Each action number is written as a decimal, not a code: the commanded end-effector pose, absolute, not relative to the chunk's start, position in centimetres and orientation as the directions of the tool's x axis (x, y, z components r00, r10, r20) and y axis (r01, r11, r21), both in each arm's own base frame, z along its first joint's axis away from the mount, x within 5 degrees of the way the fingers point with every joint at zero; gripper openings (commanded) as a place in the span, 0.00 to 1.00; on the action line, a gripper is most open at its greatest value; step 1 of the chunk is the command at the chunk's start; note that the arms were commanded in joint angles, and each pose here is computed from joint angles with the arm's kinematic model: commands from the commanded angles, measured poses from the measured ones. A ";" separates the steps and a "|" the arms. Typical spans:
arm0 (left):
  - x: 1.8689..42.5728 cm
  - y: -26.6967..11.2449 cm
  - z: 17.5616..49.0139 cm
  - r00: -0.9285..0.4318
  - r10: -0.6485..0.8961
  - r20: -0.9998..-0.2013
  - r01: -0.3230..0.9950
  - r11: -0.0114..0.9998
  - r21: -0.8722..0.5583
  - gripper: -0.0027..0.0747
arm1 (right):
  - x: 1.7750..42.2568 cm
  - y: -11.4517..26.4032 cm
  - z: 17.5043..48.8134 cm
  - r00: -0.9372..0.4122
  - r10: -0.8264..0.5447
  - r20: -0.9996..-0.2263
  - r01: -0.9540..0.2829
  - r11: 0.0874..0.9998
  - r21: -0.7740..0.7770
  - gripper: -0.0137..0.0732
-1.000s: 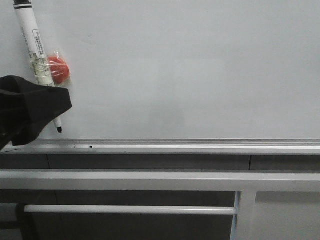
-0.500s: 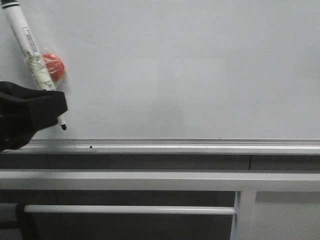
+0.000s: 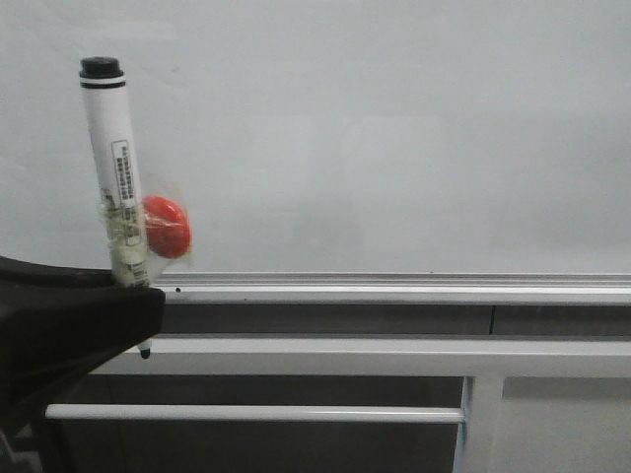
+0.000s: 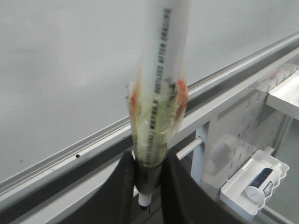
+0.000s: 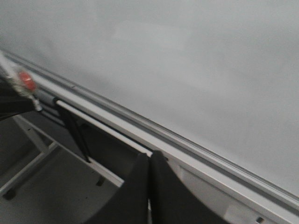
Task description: Write number 1 on whiteboard
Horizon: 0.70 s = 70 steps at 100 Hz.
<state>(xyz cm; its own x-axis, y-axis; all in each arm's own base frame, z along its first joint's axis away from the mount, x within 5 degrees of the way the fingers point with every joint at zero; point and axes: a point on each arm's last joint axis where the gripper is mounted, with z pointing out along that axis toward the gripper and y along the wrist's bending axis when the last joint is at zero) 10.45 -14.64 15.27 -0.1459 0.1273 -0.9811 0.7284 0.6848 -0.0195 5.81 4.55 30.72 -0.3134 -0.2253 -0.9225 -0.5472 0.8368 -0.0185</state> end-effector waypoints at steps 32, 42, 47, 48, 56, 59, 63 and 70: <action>10.8 -17.5 17.0 -0.015 0.165 -0.986 0.809 0.581 0.085 0.01 | 9.2 5.8 33.9 -0.347 -0.239 -0.907 -0.680 0.731 0.068 0.09; 11.3 -18.7 17.7 0.011 0.217 -0.976 0.821 0.555 0.133 0.01 | 10.9 6.1 33.6 -0.397 -0.242 -0.885 -0.693 0.711 0.117 0.09; 11.5 -19.0 18.2 0.032 0.246 -0.969 0.821 0.547 0.166 0.01 | 11.4 6.3 33.5 -0.391 -0.265 -0.882 -0.709 0.697 0.105 0.09; 11.5 -19.0 18.2 0.030 0.256 -0.966 0.821 0.545 0.169 0.01 | 11.5 6.3 33.5 -0.389 -0.267 -0.882 -0.710 0.696 0.103 0.09; 11.6 -19.2 19.0 0.041 0.335 -0.941 0.823 0.523 0.222 0.01 | 12.4 6.8 33.3 -0.384 -0.284 -0.878 -0.727 0.680 0.097 0.09; 11.6 -19.0 19.2 0.038 0.366 -0.930 0.823 0.517 0.237 0.01 | 12.7 7.0 33.2 -0.376 -0.294 -0.879 -0.735 0.672 0.090 0.09; 11.6 -18.7 19.6 0.026 0.400 -0.916 0.818 0.519 0.249 0.01 | 13.0 7.5 33.0 -0.366 -0.308 -0.878 -0.752 0.654 0.084 0.09; 11.5 -17.9 20.3 0.001 0.406 -0.914 0.799 0.550 0.244 0.01 | 13.3 8.6 32.8 -0.343 -0.333 -0.878 -0.787 0.612 0.075 0.09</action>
<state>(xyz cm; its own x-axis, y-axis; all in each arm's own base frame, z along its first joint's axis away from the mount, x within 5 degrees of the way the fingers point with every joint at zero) 11.27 -18.30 18.12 -0.0194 0.4496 -0.8930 0.8320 0.5025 0.2350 12.53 7.41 31.67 -0.4055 -0.3596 -0.8404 -0.7622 0.6405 0.0937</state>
